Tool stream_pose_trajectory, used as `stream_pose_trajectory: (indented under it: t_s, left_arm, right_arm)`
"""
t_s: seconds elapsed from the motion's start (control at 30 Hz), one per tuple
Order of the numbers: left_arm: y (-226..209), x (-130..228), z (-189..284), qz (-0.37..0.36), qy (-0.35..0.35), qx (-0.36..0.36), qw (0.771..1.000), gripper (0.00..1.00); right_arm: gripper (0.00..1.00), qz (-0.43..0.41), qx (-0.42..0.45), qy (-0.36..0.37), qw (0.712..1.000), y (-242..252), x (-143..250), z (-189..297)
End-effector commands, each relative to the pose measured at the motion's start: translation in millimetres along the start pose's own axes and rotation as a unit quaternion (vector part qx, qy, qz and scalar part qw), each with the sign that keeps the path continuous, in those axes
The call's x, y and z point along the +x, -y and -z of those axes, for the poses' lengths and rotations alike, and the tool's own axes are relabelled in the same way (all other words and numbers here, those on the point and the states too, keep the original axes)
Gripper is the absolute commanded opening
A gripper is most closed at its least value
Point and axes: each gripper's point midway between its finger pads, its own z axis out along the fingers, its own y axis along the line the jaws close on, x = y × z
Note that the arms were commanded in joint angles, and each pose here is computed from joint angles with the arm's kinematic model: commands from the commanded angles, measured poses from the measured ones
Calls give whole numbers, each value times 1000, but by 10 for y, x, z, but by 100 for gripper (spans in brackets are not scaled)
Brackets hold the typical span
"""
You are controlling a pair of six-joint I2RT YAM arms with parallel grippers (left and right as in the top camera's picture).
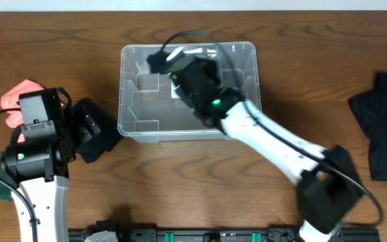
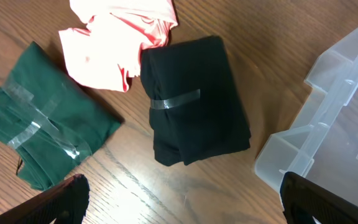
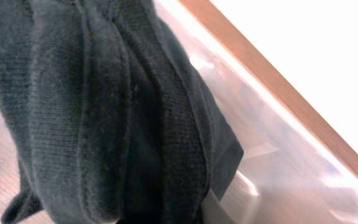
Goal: Pack container
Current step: 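Carry the black clothing into the bin and release it, then grasp more black clothing with the right gripper and drop it in bin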
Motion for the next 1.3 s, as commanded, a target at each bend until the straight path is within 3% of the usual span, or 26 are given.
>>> stream_pose_trajectory:
  t_s: [0.0,0.03,0.07,0.13,0.17,0.37,0.5,0.6,0.77,0.93,1.1,1.27]
  left_arm:
    - [6,-20,49,11,3,6,1000,98]
    - [5,-19,49,11,2,6,1000,98]
    - [3,-13,49,11,1,6,1000,98]
    - [2,-9,49,11,0,6,1000,98]
    - [0,-6,49,10,0,5,1000,98]
    - [-3,4,49,10,-2,4,1000,98]
    - [-3,4,50,10,-2,5,1000,98]
    - [-3,4,49,10,-2,4,1000,98]
    - [-3,4,49,10,-2,4,1000,98]
    - [-3,4,49,10,-2,5,1000,98]
    - [-3,4,49,10,-2,5,1000,98]
    - [-2,2,49,10,-2,5,1000,98]
  right_arm:
    - [17,29,-23,6,999,-335,18,-162]
    - [24,31,-24,5,999,-400,46,-240]
    - [37,33,-25,3,999,-446,79,-304]
    - [89,35,-26,-6,999,-494,155,-392]
    - [99,34,-24,-9,999,-491,172,-397]
    - [99,-9,73,5,997,8,-27,-47]
    - [99,-68,166,41,983,749,-279,562]
    - [99,-146,216,42,964,1366,-181,953]
    - [99,-281,301,-54,910,2390,725,1325]
    - [99,-327,366,-248,835,3054,2166,1490]
    - [99,-327,343,-409,780,3008,3393,1428]
    - [99,-318,317,-491,747,2842,4120,1365]
